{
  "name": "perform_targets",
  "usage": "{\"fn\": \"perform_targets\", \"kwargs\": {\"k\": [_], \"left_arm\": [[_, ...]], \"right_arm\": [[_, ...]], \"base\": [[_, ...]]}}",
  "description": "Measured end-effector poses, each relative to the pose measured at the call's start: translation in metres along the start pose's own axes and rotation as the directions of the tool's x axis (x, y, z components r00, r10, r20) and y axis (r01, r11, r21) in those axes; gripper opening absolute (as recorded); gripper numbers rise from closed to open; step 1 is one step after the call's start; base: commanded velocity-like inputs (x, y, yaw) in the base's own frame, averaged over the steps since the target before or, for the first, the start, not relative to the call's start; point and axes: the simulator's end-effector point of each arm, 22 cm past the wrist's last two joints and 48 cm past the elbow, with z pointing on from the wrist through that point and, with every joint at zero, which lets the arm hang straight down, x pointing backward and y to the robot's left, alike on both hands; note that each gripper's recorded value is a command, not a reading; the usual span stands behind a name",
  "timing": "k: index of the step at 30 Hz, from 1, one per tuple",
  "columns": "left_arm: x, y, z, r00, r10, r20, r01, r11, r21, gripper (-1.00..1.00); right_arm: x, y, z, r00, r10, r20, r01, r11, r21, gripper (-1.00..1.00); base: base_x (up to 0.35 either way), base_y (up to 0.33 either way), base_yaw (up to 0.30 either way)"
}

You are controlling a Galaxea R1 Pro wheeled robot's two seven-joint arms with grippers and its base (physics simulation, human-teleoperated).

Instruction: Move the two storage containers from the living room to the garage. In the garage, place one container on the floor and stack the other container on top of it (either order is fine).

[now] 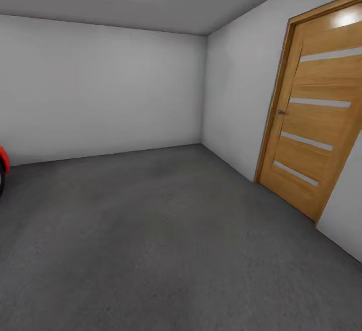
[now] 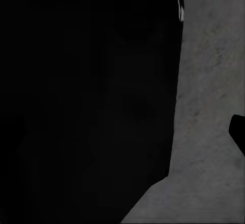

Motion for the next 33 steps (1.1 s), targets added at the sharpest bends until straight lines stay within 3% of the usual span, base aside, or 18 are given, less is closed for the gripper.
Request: {"fn": "perform_targets", "kwargs": {"k": [6, 15, 24, 33], "left_arm": [[-0.013, 0.011, 0.0, 0.999, -0.004, 0.034, 0.005, 1.0, -0.015, 1.0], [-0.019, 0.016, -0.001, 0.999, -0.005, 0.051, 0.006, 1.0, -0.021, 1.0], [-0.019, 0.017, -0.001, 0.999, -0.005, 0.052, 0.006, 1.0, -0.023, 1.0], [-0.019, 0.018, -0.001, 0.999, -0.006, 0.052, 0.007, 1.0, -0.023, 1.0]], "right_arm": [[-0.014, -0.001, 0.0, 0.999, -0.037, 0.033, 0.037, 0.999, 0.0, 1.0], [-0.022, 0.0, -0.001, 0.997, -0.037, 0.069, 0.038, 0.999, -0.002, 1.0], [-0.022, 0.0, -0.001, 0.997, -0.042, 0.07, 0.042, 0.999, -0.002, 1.0], [-0.022, 0.001, -0.001, 0.993, -0.091, 0.069, 0.091, 0.996, -0.003, 1.0]], "base": [[0.0, 0.0, 0.0], [0.028, 0.0, 0.0], [0.282, 0.0, 0.0], [0.321, 0.0, 0.0]]}}
